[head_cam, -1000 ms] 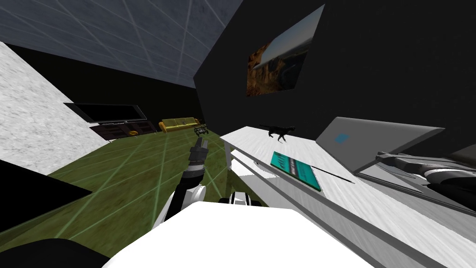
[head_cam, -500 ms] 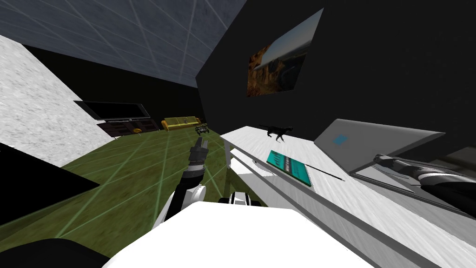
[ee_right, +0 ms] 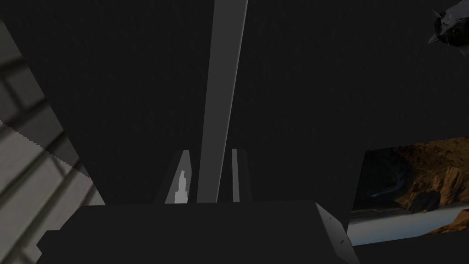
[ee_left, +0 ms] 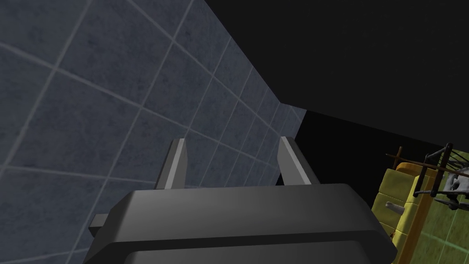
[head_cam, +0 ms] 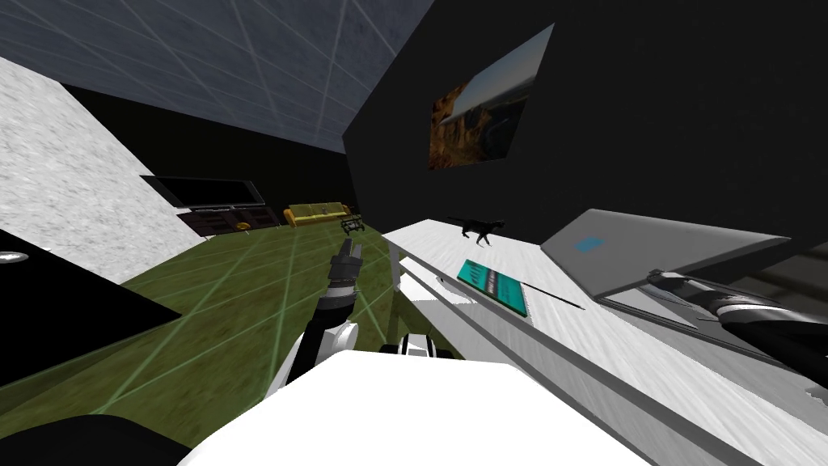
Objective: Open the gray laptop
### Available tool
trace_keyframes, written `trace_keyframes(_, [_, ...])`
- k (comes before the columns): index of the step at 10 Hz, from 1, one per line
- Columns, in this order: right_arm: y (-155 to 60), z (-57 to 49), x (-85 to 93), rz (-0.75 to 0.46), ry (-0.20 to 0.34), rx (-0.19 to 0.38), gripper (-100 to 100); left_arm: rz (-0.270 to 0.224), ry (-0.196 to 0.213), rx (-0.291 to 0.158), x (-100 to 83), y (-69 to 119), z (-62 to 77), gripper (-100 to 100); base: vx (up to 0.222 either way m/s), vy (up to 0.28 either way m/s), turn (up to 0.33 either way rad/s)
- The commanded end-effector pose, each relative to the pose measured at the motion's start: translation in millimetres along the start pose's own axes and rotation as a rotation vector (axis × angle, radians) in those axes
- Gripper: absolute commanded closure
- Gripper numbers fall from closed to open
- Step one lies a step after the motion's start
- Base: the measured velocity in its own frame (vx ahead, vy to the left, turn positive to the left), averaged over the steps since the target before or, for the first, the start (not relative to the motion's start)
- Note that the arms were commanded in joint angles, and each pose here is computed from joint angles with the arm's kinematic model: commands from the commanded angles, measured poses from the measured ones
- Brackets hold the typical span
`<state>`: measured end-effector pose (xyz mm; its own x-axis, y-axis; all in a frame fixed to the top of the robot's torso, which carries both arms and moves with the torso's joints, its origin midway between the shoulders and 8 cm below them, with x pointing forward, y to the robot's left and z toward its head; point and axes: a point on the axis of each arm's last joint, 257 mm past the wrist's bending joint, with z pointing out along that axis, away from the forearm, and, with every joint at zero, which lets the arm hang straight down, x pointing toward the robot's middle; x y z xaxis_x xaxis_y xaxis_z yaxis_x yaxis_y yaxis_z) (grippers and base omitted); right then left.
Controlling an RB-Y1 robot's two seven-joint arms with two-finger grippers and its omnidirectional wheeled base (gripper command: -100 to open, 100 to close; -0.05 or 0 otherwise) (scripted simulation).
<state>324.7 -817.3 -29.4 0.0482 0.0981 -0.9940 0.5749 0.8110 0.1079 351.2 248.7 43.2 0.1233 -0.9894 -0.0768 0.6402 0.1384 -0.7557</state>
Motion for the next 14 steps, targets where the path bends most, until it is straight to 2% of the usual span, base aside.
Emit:
trace_keyframes(1, [-6,-2.6,33.6,0.115,0.017,0.009,100,0.0,0.0,0.0,0.0,0.0,0.0,0,-0.06,-0.079,0.019])
trace_keyframes(3, [-5,-3.5,50.0,0.197,0.017,0.012,100,0.0,0.0,0.0,0.0,0.0,0.0,0,-0.051,-0.06,0.009])
trace_keyframes(4, [-5,-3.5,50.0,0.197,0.017,0.012,100,0.0,0.0,0.0,0.0,0.0,0.0,0,-0.033,-0.028,-0.006])
trace_keyframes(7, [0,-4.3,75.2,0.321,0.017,0.014,100,0.0,0.0,0.0,0.0,0.0,0.0,0,-0.048,-0.03,0.005])
trace_keyframes(9, [-1,-2.9,73.0,0.313,0.016,0.01,100,0.0,0.0,0.0,0.0,0.1,0.0,0,-0.019,-0.035,-0.005])
trace_keyframes(10, [-6,-4.4,64.6,0.223,0.022,0.018,-100,0.0,0.0,0.0,0.0,0.0,0.0,0,-0.007,-0.025,-0.011])
trace_keyframes(14, [-16,-5.7,46.6,0.038,0.033,0.034,-100,0.0,0.0,0.0,0.0,0.0,0.0,0,-0.017,-0.026,-0.012])
